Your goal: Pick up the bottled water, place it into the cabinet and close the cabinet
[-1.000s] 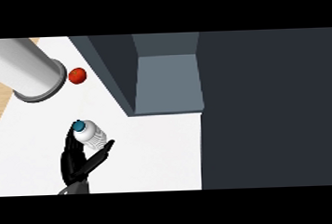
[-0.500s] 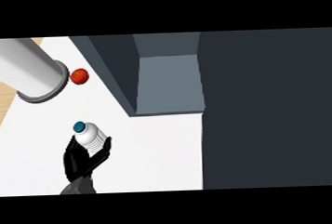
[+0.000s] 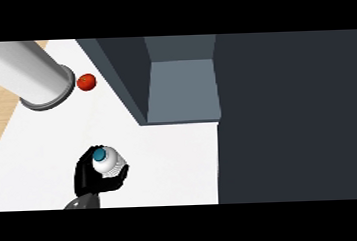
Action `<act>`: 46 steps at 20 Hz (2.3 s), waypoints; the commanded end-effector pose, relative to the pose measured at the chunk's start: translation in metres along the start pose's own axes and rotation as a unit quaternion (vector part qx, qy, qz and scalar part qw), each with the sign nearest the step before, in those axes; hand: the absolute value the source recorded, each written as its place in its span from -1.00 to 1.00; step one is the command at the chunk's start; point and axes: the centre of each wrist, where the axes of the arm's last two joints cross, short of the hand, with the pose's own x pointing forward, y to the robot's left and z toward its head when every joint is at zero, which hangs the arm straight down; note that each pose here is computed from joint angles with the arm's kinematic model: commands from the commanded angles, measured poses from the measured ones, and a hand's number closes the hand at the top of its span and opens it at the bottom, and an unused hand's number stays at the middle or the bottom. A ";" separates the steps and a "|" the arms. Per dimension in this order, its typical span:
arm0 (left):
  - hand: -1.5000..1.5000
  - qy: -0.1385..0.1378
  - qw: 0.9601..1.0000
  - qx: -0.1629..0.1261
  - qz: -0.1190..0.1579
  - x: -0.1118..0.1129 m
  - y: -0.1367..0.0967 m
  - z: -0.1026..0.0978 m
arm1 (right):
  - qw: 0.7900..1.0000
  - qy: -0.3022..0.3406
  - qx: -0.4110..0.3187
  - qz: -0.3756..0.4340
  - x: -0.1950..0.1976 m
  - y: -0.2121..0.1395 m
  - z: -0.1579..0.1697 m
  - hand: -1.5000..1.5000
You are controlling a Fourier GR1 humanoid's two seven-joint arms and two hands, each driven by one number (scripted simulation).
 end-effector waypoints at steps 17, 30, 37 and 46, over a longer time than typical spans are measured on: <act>1.00 0.034 0.991 -0.111 0.066 0.050 -0.130 -0.046 | 1.000 -0.016 -0.010 -0.014 0.021 -0.003 -0.003 -1.00; 1.00 -0.010 0.994 -0.106 -0.031 0.099 -0.232 -0.088 | 1.000 -0.023 -0.005 -0.011 0.018 -0.005 0.004 -1.00; 1.00 0.007 0.991 -0.087 -0.101 0.115 -0.266 -0.123 | 0.999 -0.033 -0.004 -0.014 0.006 -0.019 -0.002 -1.00; 1.00 0.003 0.981 -0.057 -0.188 0.117 -0.269 -0.160 | 0.999 -0.047 0.004 -0.006 0.015 -0.014 -0.009 -1.00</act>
